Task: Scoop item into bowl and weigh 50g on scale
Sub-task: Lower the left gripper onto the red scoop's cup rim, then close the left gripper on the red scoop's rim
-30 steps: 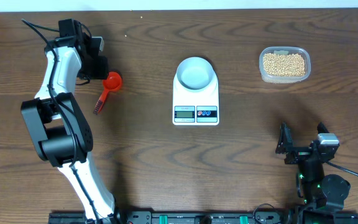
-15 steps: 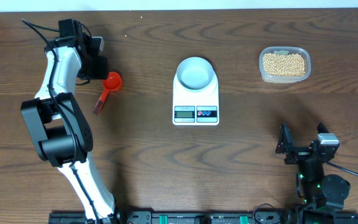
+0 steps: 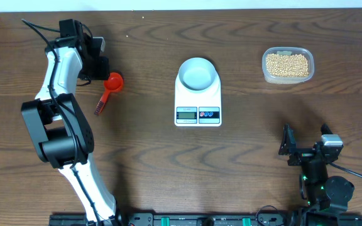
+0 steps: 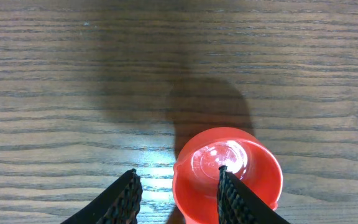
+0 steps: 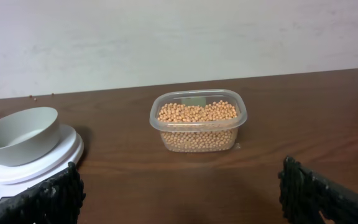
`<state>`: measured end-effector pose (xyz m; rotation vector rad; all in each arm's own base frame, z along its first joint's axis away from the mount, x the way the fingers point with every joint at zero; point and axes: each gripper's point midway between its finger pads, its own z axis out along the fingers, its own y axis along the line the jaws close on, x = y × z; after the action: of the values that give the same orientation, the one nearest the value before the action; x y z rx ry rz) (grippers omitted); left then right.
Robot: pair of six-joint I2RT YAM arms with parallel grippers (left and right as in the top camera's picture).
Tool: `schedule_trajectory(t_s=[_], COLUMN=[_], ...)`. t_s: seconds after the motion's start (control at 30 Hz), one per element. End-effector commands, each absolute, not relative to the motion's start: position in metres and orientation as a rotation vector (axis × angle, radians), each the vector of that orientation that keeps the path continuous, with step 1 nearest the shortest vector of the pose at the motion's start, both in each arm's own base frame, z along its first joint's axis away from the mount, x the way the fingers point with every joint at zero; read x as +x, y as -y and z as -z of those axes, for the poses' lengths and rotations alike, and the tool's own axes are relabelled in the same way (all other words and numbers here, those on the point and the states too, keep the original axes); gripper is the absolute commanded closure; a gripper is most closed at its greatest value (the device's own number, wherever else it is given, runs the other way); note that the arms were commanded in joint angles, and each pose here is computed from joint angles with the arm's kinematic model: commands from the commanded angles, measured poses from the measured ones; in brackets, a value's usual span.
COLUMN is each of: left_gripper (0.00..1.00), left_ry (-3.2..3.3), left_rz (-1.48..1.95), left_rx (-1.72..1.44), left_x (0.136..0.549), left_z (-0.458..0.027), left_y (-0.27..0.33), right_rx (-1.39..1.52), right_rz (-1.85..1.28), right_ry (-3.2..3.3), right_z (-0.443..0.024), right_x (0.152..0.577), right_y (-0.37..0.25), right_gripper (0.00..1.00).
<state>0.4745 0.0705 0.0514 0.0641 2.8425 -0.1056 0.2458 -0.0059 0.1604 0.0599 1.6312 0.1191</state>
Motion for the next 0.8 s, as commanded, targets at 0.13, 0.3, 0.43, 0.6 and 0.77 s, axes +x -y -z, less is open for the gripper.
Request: schedule_trajectory(t_s=[0.13,0.3,0.43,0.6,0.77], left_gripper=[0.58,0.57,0.57,0.57,0.57], left_ry=[-2.862,-2.861,-2.858,-2.865,-2.864], left_rz=[0.120,0.130,0.190,0.195,0.193], left_rx=[0.069,0.090,0.142,0.156,0.172], left_x=[0.472,0.471,0.469,0.466,0.465], left_z=[-0.043,-0.043,-0.040,-0.037,-0.034], left_y=[-0.070,-0.068,-0.060,-0.060,-0.059], right_rx=[0.045,0.045,0.045,0.045,0.045], right_rz=[-0.130,-0.130,-0.130,-0.130,-0.130], right_ry=[-1.633,-1.633,-1.633,-1.633,-1.633], right_z=[-0.160,-0.160,-0.160,-0.160,-0.160], right_x=[0.246,0.246,0.246,0.246,0.246], right_y=[0.002,0.002,0.002,0.002,0.002], right_gripper=[0.01,0.01,0.01,0.01,0.01])
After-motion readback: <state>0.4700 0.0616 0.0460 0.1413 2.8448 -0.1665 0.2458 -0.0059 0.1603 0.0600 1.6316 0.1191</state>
